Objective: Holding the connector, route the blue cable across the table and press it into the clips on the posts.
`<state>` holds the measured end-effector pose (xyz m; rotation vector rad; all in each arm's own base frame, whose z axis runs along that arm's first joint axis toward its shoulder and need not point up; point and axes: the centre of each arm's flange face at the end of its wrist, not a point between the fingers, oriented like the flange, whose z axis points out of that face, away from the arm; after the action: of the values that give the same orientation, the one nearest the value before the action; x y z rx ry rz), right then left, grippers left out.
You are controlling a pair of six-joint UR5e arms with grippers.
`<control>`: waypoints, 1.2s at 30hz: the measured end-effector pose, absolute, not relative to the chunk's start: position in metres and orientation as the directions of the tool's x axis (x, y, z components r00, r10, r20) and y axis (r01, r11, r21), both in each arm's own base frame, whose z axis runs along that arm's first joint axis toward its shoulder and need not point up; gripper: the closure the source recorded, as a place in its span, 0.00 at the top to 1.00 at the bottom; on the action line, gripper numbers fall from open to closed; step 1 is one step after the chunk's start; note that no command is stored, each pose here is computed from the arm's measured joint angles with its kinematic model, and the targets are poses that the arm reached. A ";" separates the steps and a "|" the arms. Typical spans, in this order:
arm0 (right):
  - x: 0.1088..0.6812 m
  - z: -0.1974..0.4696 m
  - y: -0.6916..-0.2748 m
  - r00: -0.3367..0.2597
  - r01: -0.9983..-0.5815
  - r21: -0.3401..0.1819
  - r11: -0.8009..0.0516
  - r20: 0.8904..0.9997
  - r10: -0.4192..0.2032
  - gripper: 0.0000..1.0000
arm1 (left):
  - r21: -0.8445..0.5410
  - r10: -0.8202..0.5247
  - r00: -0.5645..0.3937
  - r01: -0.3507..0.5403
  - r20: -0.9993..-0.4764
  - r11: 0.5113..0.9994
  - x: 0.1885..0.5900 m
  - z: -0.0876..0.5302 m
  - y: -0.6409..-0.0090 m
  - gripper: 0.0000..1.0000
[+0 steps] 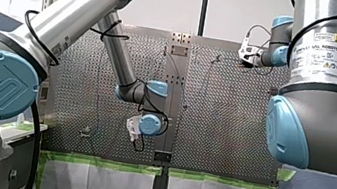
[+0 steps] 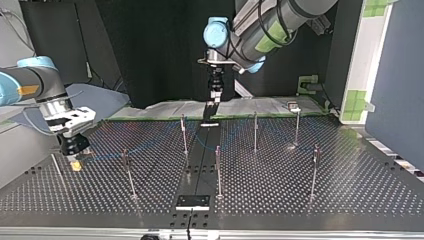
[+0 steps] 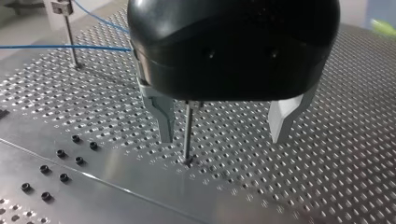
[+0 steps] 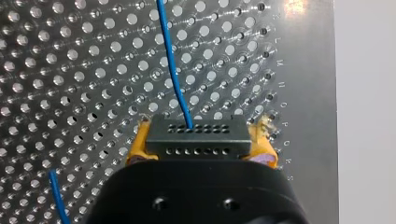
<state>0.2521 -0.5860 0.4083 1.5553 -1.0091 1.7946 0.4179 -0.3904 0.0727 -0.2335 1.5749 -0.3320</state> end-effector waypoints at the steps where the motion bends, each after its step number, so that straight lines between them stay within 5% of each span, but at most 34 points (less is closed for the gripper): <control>1: 0.252 0.408 -0.586 -0.176 -0.806 -0.181 -0.564 0.982 -0.065 0.00 | -0.342 -0.340 -0.032 0.049 -0.940 0.939 0.414 0.070 -0.388 1.00; 15: 0.251 0.408 -0.587 -0.174 -0.807 -0.179 -0.562 0.983 -0.062 0.00 | -0.223 -0.223 -0.015 0.000 -0.975 0.975 0.376 0.046 -0.362 1.00; 36: 0.254 0.408 -0.585 -0.173 -0.803 -0.181 -0.567 0.983 -0.067 0.00 | -0.043 -0.023 -0.237 0.082 -0.971 0.996 0.305 0.004 -0.324 1.00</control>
<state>0.2541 -0.5849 0.4080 1.5611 -1.0072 1.7951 0.3052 -0.3237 0.0041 0.0432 1.8081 -0.0976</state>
